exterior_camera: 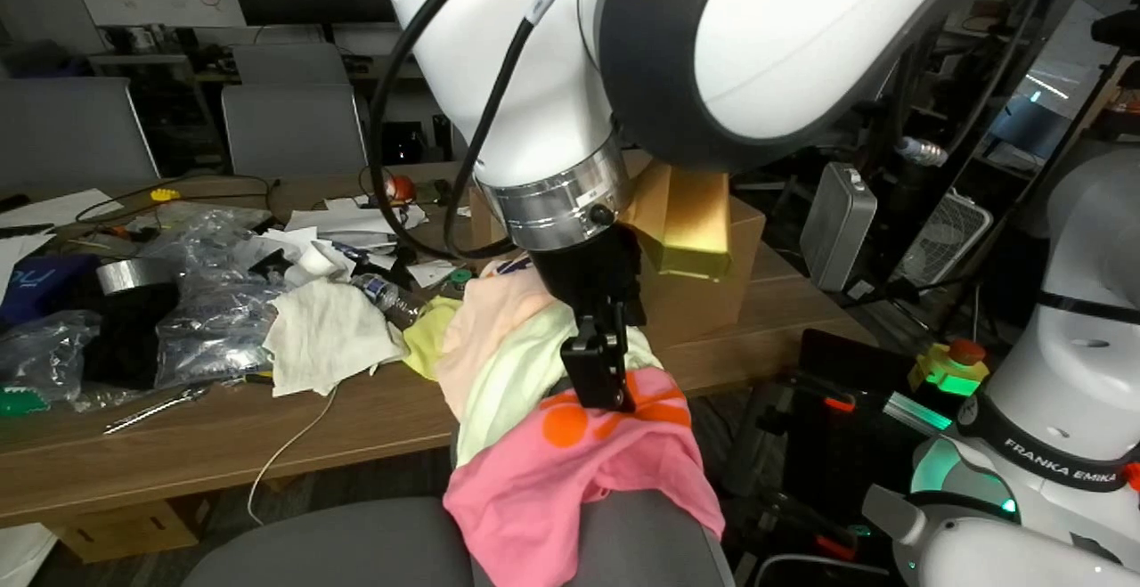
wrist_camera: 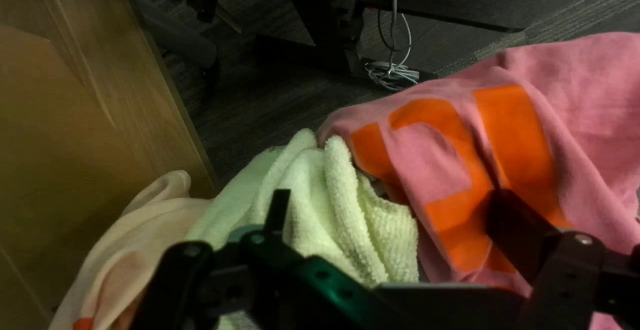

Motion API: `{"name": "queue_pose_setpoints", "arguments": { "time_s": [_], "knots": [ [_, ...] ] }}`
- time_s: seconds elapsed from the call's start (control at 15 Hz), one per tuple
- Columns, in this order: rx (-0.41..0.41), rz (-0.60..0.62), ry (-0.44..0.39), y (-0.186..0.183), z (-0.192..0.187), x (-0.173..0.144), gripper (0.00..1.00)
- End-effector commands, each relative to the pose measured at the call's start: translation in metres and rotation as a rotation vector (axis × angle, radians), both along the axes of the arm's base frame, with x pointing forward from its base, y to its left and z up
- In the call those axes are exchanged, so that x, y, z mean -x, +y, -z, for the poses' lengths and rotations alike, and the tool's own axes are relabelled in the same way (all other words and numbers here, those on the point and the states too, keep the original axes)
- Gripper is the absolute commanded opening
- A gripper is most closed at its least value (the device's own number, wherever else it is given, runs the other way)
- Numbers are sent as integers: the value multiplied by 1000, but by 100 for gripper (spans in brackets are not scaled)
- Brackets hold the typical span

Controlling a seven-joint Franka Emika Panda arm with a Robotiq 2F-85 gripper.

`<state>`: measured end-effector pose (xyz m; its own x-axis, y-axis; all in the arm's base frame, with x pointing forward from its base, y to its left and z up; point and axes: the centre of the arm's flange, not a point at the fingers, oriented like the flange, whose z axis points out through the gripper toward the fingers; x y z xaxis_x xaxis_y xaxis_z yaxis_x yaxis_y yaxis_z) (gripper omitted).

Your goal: Pick up the clothes from the headrest of the chair and put them on the box

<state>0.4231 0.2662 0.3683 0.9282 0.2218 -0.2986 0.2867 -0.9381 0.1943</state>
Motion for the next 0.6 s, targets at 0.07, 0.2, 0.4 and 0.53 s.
{"name": "queue_pose_setpoints", "arguments": {
  "time_s": [0.07, 0.2, 0.4, 0.53],
  "knots": [
    [-11, -27, 24, -2, 1, -11, 100],
    [-10, -32, 22, -6, 4, -12, 100],
    [-12, -25, 25, -12, 13, -18, 100],
    [-16, -25, 42, -15, 19, -21, 100]
  ]
}}
